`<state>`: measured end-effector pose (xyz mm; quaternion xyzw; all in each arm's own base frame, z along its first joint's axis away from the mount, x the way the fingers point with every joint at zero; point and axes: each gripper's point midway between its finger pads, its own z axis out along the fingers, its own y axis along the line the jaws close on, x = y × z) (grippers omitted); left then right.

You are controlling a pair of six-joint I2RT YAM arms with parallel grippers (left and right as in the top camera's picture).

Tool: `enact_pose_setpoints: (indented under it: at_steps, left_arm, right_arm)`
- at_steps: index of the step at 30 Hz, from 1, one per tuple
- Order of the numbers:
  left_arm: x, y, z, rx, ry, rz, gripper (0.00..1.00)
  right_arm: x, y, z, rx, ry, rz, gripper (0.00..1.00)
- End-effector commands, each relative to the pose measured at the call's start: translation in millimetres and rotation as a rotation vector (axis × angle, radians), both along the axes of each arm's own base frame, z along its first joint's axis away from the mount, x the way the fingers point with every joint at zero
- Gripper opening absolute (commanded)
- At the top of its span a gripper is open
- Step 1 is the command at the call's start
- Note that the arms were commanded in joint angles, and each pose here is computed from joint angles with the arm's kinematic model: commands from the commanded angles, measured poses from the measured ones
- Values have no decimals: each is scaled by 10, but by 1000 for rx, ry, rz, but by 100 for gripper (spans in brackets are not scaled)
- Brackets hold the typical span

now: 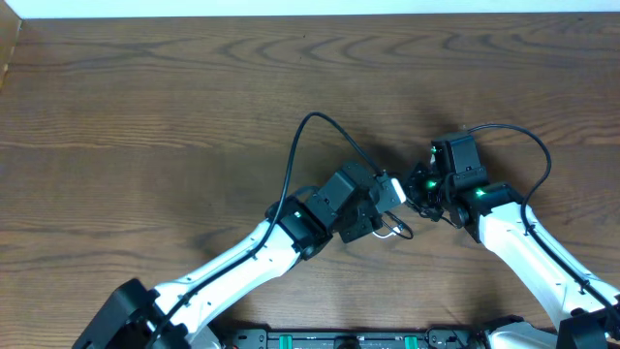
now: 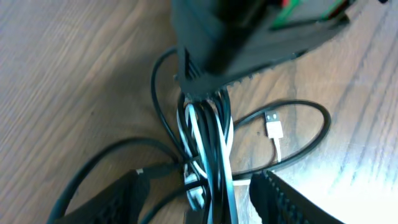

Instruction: Untangle cables

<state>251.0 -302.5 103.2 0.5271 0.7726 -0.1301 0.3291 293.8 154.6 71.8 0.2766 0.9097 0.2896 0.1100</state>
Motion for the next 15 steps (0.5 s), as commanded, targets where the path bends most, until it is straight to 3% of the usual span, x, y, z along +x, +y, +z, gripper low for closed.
enact_pose_setpoints:
  at_steps: [1,2,7,10,15]
  left_arm:
    - [47,-53,-8,-6,8,2,54]
    - [47,-53,-28,-3,12,3,51]
    - [100,-84,8,-19,-12,9,8]
    - [201,-125,98,-50,-57,35,8]
    - [600,14,316,-95,-181,287,8]
  right_arm:
    - [-6,-49,-52,-26,0,1,1]
    - [-6,-49,-52,-26,0,1,1]
    - [-6,-49,-52,-27,0,1,1]
    - [-28,-56,-66,-30,11,1,1]
    - [-153,-96,-135,-60,56,30,1]
